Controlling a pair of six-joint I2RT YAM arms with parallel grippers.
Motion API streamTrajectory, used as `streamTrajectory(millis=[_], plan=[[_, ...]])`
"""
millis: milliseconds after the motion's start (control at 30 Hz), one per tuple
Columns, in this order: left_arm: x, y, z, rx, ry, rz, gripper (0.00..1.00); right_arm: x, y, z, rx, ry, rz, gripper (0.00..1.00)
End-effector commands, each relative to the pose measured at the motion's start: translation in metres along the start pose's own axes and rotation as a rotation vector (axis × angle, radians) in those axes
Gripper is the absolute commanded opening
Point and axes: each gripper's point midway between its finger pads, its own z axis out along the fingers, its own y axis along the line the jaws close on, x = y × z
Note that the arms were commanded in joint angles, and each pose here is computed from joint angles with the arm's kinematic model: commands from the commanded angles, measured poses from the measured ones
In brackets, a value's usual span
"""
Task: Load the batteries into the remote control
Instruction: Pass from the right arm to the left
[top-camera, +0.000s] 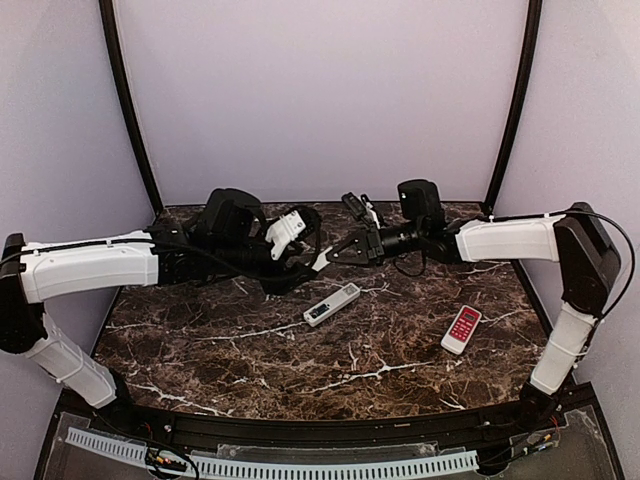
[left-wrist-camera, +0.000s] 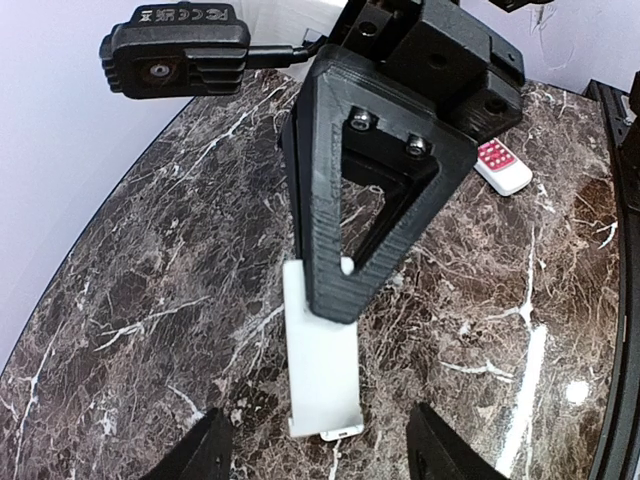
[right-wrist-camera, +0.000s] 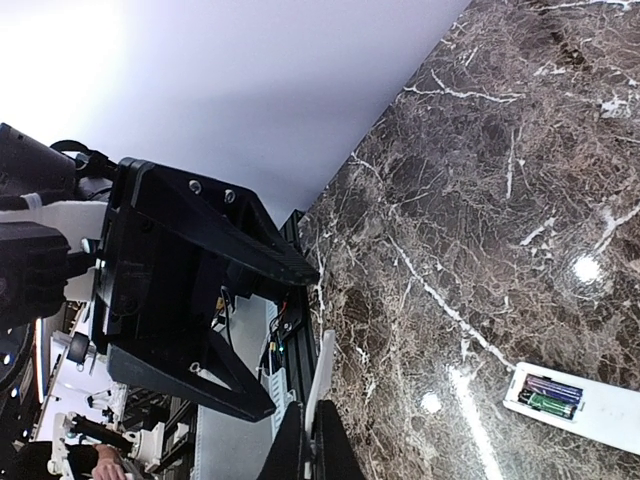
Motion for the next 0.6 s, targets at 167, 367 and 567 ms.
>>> streamTrajectory(millis=[167, 367, 567], plan=[[-0.005, 0.001, 0.011, -0.028, 0.048, 0.058, 0.51, 0.000, 0.008, 0.013, -0.030, 0.004, -0.001, 0.00], [-0.005, -0.001, 0.016, -0.019, 0.064, 0.069, 0.44, 0.001, 0.007, 0.015, -0.032, 0.009, 0.006, 0.00], [-0.003, -0.002, 0.021, -0.014, 0.083, 0.081, 0.39, 0.002, 0.006, 0.016, -0.036, 0.015, 0.020, 0.00]])
